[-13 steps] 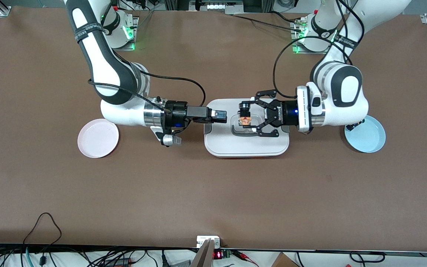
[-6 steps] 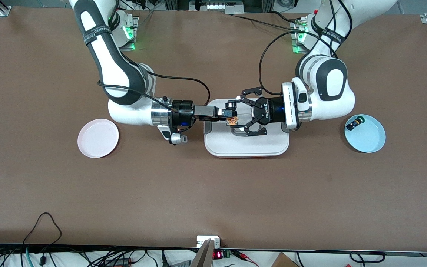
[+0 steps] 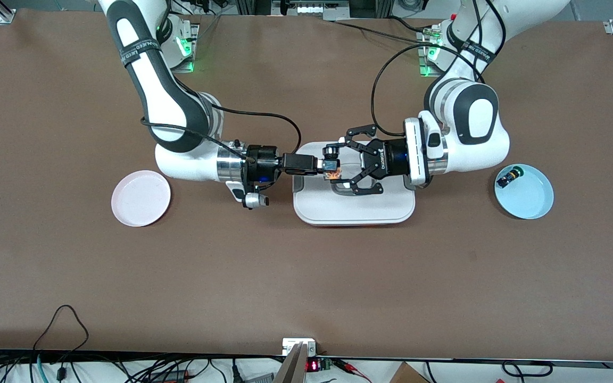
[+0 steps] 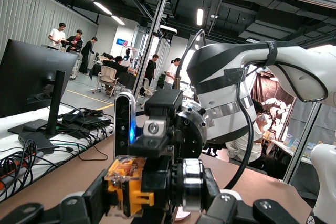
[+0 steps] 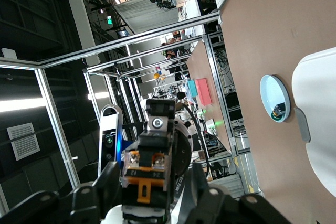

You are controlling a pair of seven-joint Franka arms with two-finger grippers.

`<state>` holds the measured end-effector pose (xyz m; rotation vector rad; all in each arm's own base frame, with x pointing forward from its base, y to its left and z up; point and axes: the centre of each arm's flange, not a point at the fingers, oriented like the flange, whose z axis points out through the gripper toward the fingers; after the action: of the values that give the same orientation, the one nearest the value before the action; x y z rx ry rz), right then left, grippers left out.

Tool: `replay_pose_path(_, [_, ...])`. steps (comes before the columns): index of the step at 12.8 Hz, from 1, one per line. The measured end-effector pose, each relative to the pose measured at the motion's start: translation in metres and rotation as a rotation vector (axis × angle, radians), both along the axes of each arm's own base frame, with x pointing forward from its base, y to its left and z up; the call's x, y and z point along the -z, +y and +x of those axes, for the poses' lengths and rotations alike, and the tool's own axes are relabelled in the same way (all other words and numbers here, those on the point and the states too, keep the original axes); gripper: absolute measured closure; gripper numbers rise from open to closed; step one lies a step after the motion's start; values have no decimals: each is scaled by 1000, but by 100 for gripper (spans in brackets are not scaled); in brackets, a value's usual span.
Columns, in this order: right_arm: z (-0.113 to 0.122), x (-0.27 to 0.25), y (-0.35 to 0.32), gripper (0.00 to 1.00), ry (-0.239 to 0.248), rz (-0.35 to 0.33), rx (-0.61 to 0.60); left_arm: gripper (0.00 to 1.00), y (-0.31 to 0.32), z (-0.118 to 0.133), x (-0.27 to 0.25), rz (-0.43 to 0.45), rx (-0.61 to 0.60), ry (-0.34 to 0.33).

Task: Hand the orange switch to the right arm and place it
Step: 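Bring the orange switch to the right gripper and grasp it there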

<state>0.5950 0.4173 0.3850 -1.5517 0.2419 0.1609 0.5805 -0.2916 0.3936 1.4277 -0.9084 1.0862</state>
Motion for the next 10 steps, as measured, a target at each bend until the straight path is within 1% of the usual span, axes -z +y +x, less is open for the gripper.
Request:
replay_pose_path(1, [0,0,0,41,0,-1,1,28,0,0,0,0,0,0])
replay_pose_path(2, [1,0,-1,52,-1,-1,1,28,0,0,0,1,-1,2])
replay_pose_path(3, [2,-1,-2,65,-6,-4,1,28,0,0,2,4,-2,5])
replay_pose_path(4, [2,-1,-2,66,-6,-6,-1,28,0,0,3,5,-2,4])
replay_pose_path(9, [2,-1,-2,66,-12,-7,-1,28,-1,0,3,6,-3,0])
replay_pose_path(10, [2,-1,-2,66,-23,-10,-2,23,0,0,2,5,-3,-2])
